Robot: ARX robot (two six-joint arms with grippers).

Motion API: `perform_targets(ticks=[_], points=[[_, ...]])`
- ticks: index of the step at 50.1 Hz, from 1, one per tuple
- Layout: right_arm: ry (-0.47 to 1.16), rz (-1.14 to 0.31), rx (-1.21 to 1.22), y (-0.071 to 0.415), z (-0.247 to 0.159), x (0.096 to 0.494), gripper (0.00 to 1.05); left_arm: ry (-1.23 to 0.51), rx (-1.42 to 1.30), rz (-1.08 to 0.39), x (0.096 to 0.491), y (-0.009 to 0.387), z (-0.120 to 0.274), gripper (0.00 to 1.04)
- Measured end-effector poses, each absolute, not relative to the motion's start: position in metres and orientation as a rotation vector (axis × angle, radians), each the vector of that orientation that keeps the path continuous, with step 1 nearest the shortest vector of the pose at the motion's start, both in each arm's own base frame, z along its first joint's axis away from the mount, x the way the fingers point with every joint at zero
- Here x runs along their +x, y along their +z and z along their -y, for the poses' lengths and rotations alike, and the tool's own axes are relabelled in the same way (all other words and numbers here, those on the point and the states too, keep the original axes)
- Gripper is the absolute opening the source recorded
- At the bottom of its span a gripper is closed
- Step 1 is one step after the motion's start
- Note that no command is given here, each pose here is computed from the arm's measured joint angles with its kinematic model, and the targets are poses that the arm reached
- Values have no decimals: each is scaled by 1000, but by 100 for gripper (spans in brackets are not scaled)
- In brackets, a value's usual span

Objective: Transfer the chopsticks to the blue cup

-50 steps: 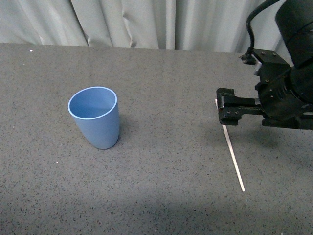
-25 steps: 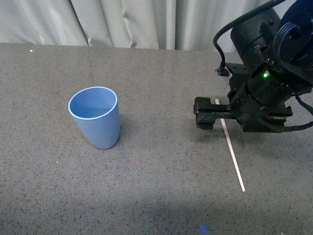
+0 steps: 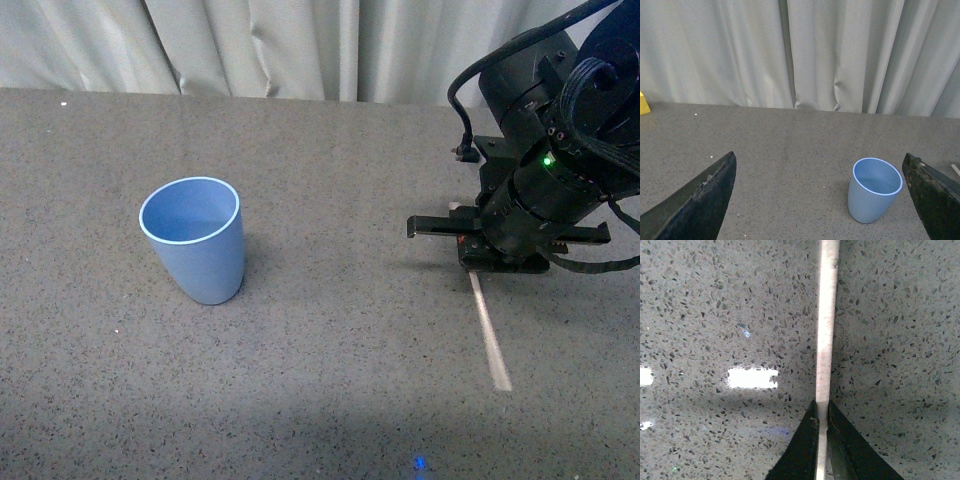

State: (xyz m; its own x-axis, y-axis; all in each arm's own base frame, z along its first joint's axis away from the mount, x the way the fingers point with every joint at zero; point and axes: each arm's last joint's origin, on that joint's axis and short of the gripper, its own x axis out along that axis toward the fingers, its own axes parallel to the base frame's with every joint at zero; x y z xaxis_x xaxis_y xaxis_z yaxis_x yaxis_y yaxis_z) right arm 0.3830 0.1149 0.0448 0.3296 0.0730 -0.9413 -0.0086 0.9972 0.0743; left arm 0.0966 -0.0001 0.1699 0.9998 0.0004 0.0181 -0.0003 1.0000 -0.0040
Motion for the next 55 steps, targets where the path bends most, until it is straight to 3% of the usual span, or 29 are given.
perform_targets(ticks=[8, 18, 23, 27, 38, 44, 55], points=[[54, -1198, 60, 47, -111, 376, 1, 0, -4, 18, 97, 170, 0, 98], [112, -1018, 66, 71, -114, 367, 1, 0, -4, 18, 97, 170, 0, 98], [181, -853, 92, 94, -120, 364, 1, 0, -4, 18, 97, 170, 0, 98], [275, -642, 100, 123, -130, 363, 1, 0, -4, 18, 97, 170, 0, 98], [682, -143, 190, 177, -177, 341, 1, 0, -4, 18, 97, 170, 0, 98], [802, -98, 202, 180, -198, 333, 1, 0, -4, 18, 97, 170, 0, 98], [888, -151, 245, 159, -227, 338, 1, 0, -4, 18, 97, 170, 0, 98]])
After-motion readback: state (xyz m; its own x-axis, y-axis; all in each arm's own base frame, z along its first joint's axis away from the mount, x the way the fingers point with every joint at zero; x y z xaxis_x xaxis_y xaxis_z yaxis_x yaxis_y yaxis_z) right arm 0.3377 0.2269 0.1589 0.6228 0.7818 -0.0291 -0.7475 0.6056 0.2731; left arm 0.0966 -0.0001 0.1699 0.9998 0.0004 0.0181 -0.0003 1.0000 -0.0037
